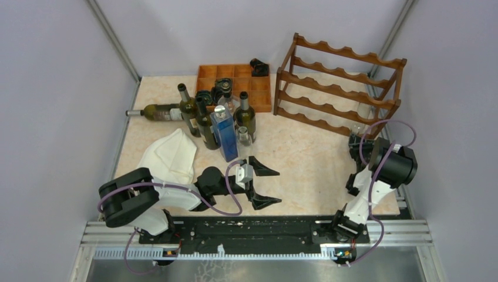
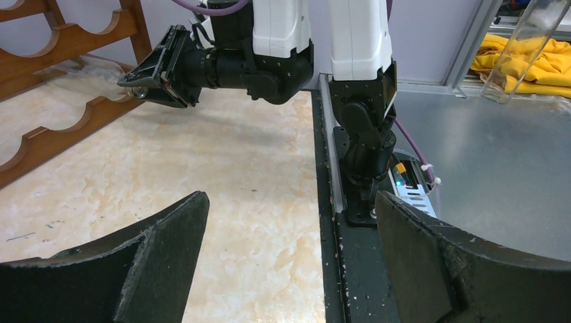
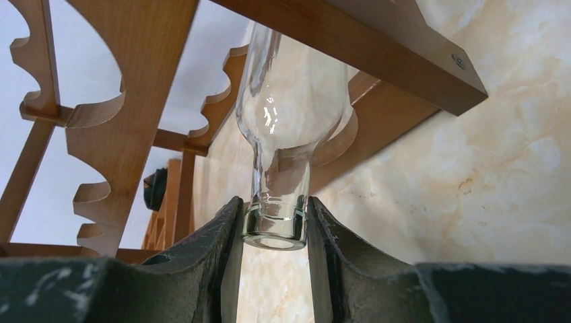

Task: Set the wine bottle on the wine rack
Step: Adjust the wine bottle in the wine rack.

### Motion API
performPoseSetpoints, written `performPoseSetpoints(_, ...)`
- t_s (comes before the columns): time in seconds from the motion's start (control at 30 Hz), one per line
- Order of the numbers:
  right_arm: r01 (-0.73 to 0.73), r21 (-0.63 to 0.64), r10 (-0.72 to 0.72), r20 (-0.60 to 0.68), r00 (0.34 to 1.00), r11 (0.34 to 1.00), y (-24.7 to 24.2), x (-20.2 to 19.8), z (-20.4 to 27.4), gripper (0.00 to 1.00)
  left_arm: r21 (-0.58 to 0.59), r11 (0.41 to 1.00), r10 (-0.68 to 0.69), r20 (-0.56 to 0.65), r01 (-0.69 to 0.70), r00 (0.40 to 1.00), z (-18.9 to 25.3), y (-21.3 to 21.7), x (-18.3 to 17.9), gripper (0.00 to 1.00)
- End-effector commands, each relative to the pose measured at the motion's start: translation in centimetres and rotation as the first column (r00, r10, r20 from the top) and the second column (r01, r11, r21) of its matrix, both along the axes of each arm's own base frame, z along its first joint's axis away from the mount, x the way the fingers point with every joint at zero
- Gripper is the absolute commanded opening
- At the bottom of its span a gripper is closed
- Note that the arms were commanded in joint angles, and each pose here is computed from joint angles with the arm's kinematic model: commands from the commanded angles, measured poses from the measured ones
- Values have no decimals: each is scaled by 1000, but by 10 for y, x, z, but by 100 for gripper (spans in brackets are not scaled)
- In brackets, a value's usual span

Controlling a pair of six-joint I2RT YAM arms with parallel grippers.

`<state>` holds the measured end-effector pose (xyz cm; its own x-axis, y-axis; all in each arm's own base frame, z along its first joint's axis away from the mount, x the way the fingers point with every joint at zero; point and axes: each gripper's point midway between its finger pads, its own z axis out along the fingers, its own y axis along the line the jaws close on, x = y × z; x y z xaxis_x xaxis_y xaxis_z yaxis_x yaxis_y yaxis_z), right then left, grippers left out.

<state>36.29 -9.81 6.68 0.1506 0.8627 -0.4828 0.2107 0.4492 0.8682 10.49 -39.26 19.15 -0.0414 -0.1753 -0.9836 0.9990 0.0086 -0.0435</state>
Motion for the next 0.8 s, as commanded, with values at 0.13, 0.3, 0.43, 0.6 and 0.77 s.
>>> performPoseSetpoints(0.13,6,-180,18,131,991,984,-3,-1,48,0,-43,999,-11,35,13,999,15,-2,0,99)
performPoseSetpoints(0.3,17,-145,4,141,990,989,-6,0,47,0,-43,999,-14,35,16,999,15,-3,0,99)
performPoseSetpoints(0.43,28,-64,-18,157,987,998,-7,2,42,0,-44,999,-12,37,14,999,15,-2,0,99)
performPoseSetpoints(0.6,46,-75,-30,193,981,996,-8,-1,57,0,-42,999,-14,36,15,999,14,-3,0,99)
performPoseSetpoints(0.77,63,-120,-32,240,970,991,-11,0,76,0,-43,999,-22,32,24,999,14,-4,-1,99)
